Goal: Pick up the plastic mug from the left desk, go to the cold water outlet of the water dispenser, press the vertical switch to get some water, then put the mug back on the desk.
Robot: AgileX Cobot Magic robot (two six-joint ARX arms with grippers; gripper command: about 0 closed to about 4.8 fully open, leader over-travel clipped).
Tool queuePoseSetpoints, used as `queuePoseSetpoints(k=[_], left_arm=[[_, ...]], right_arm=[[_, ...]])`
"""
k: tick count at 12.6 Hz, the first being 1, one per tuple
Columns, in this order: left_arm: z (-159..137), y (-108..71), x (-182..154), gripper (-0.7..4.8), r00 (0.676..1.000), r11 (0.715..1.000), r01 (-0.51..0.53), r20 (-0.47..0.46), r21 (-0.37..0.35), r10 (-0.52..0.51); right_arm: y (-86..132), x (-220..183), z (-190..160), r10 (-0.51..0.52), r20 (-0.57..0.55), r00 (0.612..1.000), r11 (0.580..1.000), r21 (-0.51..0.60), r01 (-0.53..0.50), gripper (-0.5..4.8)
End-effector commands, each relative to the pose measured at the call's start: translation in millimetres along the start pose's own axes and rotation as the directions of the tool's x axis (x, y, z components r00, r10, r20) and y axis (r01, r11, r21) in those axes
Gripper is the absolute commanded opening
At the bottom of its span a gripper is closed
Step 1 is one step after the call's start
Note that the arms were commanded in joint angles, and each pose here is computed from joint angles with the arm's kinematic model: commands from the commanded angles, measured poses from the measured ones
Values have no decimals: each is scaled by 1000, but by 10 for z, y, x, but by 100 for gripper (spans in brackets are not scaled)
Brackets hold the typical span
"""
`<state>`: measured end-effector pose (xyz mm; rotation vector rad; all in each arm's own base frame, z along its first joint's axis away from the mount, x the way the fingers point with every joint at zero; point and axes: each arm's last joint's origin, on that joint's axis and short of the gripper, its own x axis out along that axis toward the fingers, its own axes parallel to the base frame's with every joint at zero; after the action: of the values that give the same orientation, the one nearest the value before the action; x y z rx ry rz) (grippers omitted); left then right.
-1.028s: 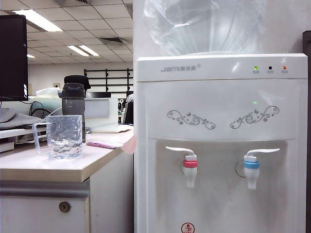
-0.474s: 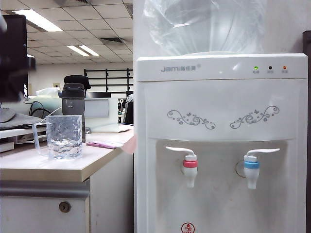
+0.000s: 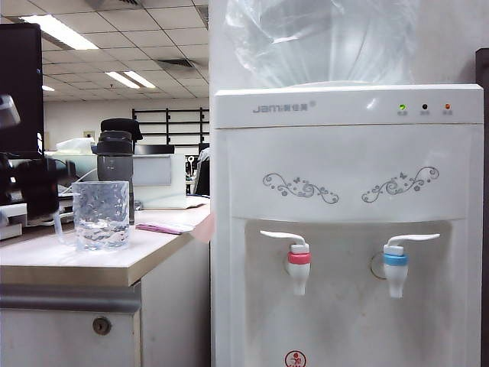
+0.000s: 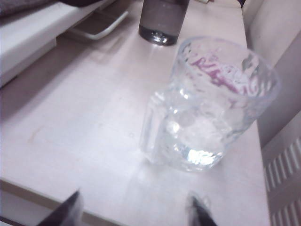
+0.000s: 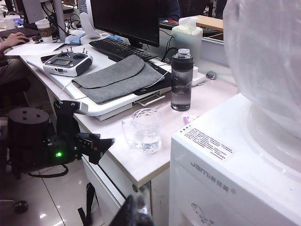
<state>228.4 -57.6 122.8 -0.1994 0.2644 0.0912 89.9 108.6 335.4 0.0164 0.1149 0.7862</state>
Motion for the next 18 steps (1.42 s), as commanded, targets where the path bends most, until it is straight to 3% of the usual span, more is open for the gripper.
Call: queuePoseSetpoints(k=[1,3,8,13,15,18], left_arm=[[11,-46,145,283,998,1000,-13,54,-22,14],[32,-55,183,246,996,999,-50,68,-16,51],[5,-141,461,246,997,998,-59,53,12,59],[60,-98,582,246,980,983,-182,82,0,182],[89,8,622,246,984,986,-164,74,-9,164],[99,-3,688,246,990,992,-126,66,27,124]], right_arm=[[3,-11,30,4,23,1000,1000,1,-4,-1],[2,-10,29,4,22,1000,1000,1,-4,-1],[2,-10,23,3,15,1000,1000,4,-3,-1],[2,-10,22,3,15,1000,1000,4,-3,-1],[0,-9,2,1,-6,1000,1000,2,-1,-1],[0,-9,2,1,-7,1000,1000,2,-1,-1]])
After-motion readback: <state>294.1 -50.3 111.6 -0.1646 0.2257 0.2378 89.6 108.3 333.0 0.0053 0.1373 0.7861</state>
